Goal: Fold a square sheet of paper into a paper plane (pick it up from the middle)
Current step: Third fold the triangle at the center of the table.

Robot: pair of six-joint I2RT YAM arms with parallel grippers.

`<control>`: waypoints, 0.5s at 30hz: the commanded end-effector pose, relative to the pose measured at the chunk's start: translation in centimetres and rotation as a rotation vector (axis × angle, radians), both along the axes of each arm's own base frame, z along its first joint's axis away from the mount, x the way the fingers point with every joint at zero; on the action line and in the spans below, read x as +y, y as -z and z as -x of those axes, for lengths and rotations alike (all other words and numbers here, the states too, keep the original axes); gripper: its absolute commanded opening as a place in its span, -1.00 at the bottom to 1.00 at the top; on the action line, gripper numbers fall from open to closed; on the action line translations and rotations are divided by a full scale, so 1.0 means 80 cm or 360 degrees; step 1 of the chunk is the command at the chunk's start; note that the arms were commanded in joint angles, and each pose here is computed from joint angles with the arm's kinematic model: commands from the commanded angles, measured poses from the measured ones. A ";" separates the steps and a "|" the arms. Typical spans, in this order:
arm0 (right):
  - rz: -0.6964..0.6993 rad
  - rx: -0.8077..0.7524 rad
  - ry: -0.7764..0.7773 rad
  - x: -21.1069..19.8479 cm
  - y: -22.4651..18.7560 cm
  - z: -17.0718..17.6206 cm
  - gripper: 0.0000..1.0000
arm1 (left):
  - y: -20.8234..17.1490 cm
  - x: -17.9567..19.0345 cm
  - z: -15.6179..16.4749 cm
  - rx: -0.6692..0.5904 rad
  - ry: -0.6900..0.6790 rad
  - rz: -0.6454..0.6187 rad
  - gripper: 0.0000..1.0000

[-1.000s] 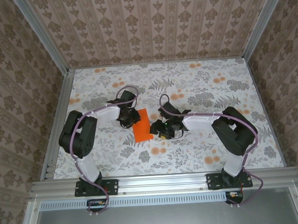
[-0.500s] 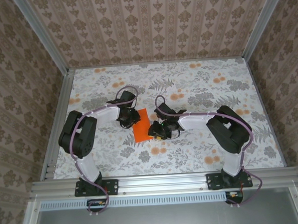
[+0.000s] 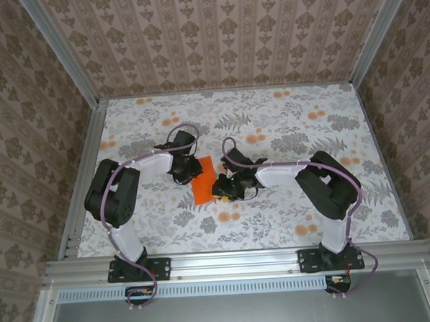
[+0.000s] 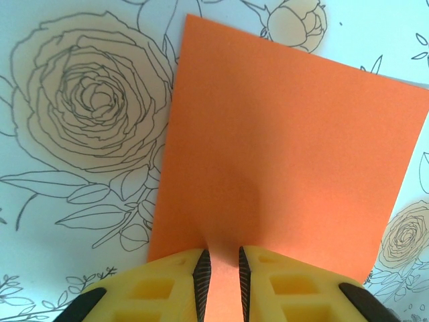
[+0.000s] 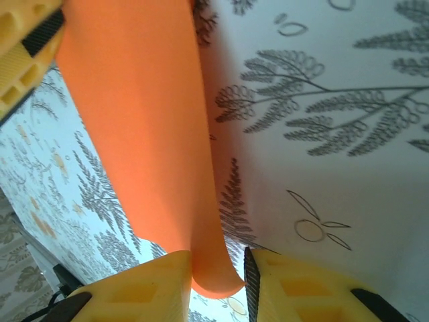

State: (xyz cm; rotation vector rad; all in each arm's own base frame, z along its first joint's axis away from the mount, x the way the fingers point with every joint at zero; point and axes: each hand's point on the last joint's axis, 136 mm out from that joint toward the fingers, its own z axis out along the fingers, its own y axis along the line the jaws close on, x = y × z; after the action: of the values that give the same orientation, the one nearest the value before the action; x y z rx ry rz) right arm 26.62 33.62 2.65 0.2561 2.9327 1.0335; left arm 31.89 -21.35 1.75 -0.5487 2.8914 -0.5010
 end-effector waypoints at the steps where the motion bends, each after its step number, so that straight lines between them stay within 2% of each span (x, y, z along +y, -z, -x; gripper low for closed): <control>1: -0.0067 0.0010 0.0017 0.010 -0.002 -0.001 -0.44 | 0.030 0.020 0.026 0.0139 -0.0027 -0.0102 -0.54; 15: -0.0329 -0.0155 0.0110 0.014 -0.023 -0.030 -0.28 | 0.028 0.020 0.027 0.0138 -0.0017 -0.0103 -0.54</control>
State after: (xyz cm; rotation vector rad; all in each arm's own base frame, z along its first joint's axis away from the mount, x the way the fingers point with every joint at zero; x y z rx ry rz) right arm 28.12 34.12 2.89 0.3219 2.7952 1.2041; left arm 31.90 -21.34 1.75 -0.5486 2.8913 -0.5009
